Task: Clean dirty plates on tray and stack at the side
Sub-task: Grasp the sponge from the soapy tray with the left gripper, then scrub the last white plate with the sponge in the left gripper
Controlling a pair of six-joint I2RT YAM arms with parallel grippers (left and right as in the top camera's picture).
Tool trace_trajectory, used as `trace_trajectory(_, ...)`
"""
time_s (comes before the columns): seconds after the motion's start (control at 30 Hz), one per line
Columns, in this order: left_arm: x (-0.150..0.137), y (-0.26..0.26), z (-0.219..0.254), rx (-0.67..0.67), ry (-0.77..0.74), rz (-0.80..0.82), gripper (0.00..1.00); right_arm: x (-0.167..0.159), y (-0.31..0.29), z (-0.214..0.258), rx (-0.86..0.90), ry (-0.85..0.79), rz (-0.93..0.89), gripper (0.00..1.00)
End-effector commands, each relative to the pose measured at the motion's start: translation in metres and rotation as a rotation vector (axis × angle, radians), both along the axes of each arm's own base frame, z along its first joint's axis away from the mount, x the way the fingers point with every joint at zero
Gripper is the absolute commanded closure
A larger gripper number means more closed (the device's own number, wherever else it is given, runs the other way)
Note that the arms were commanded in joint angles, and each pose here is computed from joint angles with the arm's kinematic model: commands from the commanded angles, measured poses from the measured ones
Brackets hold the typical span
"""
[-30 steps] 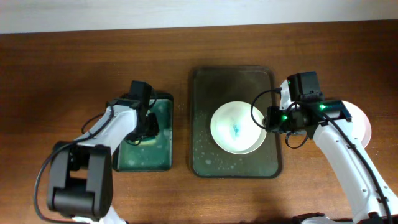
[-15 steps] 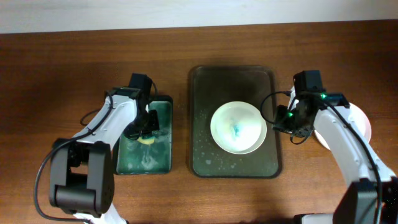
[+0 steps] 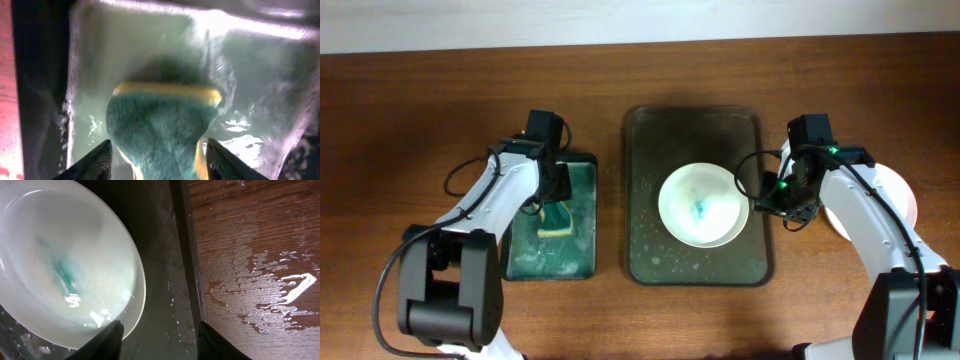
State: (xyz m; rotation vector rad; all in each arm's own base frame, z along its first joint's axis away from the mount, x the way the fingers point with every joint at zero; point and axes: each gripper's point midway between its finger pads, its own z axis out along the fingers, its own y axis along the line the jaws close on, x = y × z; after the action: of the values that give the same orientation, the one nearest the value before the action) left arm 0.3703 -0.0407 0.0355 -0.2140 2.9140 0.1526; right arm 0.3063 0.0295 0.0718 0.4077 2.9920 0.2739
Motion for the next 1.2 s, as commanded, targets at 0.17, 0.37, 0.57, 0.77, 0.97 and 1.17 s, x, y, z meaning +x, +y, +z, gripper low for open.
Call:
trace_trajectory(0.17,-0.017,-0.018,-0.036,-0.114,0.132,-0.015,0.59,0.001,0.000,0.001,0.009,-0.001,-0.001,0.50)
trace_trajectory(0.37,-0.029,-0.016,-0.037,-0.102,0.181,-0.011,1.00,-0.002,0.000,-0.002,0.009,0.011,-0.001,0.50)
trace_trajectory(0.57,-0.015,-0.018,-0.011,-0.103,0.168,-0.013,1.00,0.002,-0.001,-0.002,0.005,-0.008,-0.003,0.50)
trace_trajectory(0.77,0.012,-0.032,0.061,-0.122,0.116,-0.105,1.00,0.013,0.017,0.003,0.082,-0.095,0.198,0.55)
trace_trajectory(0.97,0.031,-0.090,0.117,-0.228,0.003,-0.250,1.00,0.017,0.021,-0.017,0.105,-0.062,0.225,0.62)
trace_trajectory(1.17,0.030,-0.146,0.121,-0.299,-0.044,-0.368,1.00,0.025,0.023,-0.072,0.131,0.041,0.152,0.82)
